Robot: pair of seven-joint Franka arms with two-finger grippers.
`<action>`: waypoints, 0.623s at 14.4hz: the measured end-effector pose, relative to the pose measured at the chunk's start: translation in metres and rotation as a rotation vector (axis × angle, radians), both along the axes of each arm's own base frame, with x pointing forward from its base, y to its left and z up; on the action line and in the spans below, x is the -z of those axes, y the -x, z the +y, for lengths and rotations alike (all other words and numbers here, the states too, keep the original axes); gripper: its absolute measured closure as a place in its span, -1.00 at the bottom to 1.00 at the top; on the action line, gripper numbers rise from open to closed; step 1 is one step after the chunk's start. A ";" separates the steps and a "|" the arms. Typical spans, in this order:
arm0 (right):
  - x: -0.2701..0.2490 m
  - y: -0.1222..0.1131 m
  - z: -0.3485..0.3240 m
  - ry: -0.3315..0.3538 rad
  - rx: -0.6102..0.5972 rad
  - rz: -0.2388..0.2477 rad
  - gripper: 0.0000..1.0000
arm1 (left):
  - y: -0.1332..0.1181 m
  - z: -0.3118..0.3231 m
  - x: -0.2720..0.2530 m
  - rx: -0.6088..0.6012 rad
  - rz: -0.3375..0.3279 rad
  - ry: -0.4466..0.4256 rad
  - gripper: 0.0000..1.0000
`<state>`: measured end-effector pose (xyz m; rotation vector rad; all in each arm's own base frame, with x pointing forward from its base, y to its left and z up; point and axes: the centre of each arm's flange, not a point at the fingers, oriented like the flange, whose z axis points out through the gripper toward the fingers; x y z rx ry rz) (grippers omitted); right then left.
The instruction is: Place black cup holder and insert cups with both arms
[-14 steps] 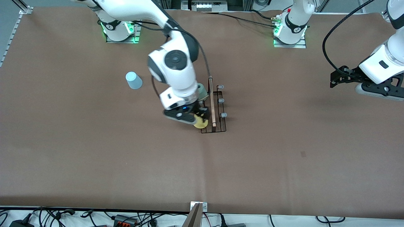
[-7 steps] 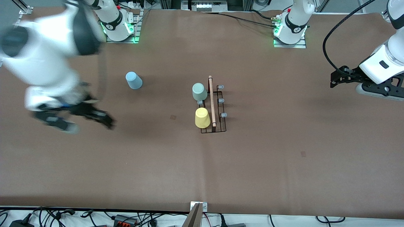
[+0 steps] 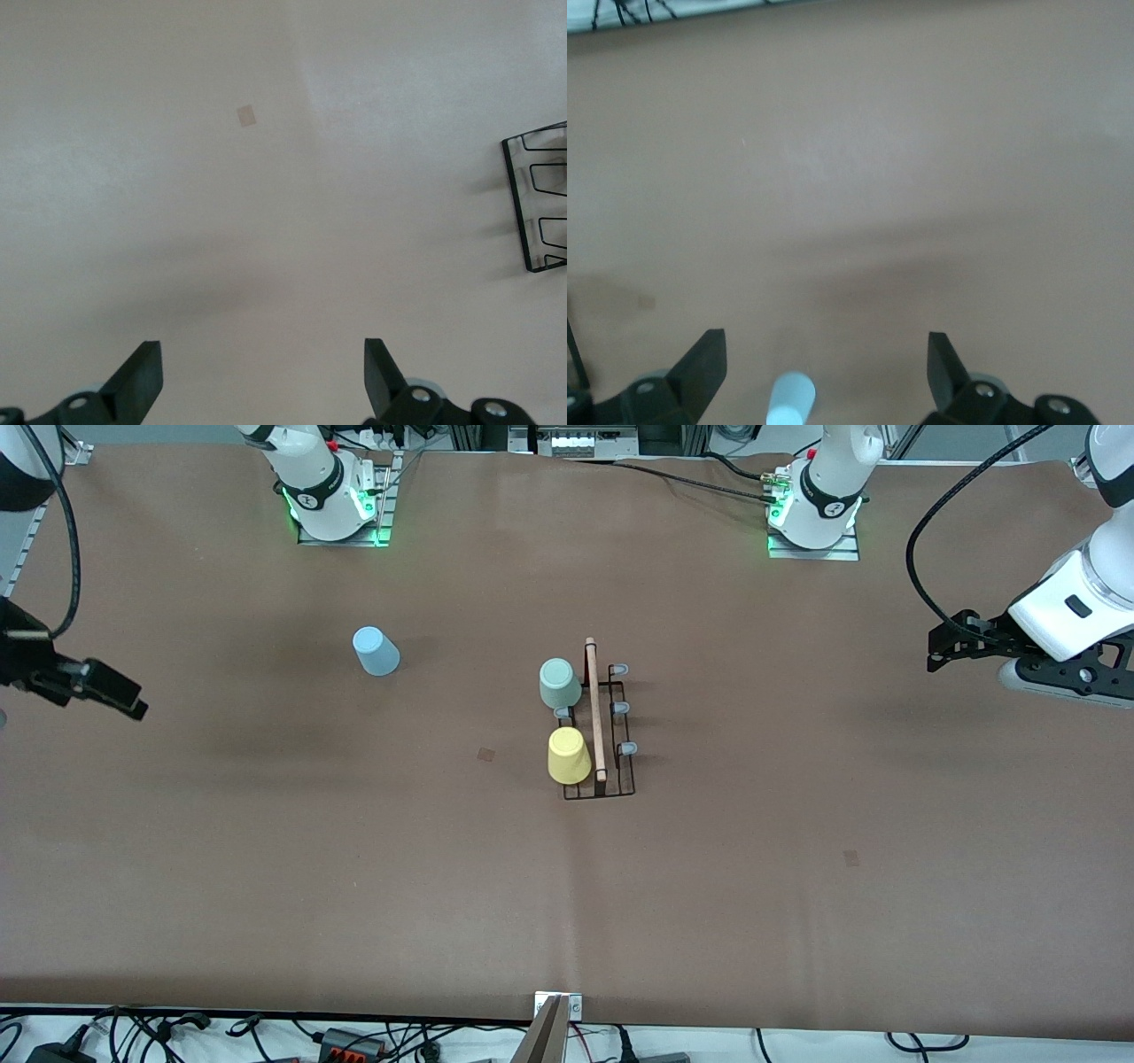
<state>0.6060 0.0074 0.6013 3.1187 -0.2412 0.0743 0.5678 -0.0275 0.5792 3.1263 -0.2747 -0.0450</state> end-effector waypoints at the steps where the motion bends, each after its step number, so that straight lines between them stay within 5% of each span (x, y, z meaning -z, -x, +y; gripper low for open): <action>1: 0.004 0.002 0.003 0.001 -0.025 0.015 -1.00 | 0.000 0.000 0.000 0.000 0.000 0.000 -1.00; 9: 0.008 0.008 0.001 0.006 -0.139 0.035 -1.00 | 0.000 0.000 0.000 0.000 0.000 0.000 -1.00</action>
